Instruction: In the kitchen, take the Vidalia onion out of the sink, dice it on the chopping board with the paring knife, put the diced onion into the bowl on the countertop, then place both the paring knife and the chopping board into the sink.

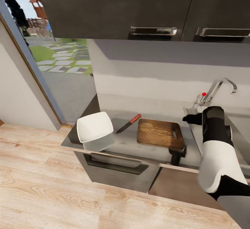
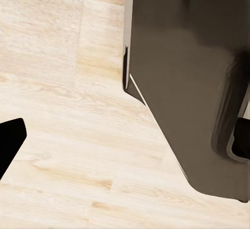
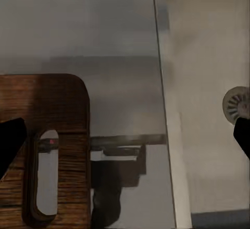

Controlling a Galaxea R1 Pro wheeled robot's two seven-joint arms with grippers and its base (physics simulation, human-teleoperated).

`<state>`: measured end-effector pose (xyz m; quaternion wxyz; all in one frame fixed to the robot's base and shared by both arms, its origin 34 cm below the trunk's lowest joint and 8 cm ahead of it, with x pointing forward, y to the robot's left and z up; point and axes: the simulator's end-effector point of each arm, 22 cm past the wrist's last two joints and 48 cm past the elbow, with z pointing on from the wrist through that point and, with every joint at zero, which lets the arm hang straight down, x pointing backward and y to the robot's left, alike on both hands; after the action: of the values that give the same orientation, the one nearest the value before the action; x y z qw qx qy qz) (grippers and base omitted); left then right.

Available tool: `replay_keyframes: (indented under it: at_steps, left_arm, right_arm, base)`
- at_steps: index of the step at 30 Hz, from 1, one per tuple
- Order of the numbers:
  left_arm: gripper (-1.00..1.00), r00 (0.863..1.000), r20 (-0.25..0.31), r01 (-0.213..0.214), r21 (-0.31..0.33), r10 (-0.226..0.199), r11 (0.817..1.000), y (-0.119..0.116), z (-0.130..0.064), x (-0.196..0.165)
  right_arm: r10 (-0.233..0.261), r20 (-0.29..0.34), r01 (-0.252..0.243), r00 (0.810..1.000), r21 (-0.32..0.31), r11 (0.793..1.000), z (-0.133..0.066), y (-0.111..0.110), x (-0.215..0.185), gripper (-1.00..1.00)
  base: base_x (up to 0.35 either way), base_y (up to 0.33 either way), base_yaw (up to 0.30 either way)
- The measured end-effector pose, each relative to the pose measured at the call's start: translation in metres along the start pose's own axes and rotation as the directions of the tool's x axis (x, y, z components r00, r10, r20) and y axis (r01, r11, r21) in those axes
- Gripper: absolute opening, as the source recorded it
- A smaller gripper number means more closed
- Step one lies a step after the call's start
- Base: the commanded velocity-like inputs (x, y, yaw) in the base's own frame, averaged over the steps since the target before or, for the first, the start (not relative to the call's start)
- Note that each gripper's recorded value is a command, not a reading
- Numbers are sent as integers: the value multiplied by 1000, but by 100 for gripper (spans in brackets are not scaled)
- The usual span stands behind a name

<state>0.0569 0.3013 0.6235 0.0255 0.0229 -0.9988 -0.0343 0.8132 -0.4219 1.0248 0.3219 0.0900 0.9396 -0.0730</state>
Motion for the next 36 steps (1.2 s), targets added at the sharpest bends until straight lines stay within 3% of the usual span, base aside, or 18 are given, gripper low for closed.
replay_keyframes:
  at_steps: [16,25,36]
  left_arm:
    - [100,1000,0,3,0,-3,1000,-1,0,0]
    - [100,1000,1,3,-1,-3,1000,0,0,0]
    - [100,997,80,2,-1,-2,1000,0,-1,-17]
  right_arm:
    - [-19,17,19,1000,-21,1000,-4,18,-6,100]
    - [-21,18,22,1000,-106,994,-4,41,-5,100]
    - [-27,30,31,999,-137,990,-4,47,-7,100]
  base:
    - [0,0,0]
    - [0,0,0]
    - [-176,0,0]
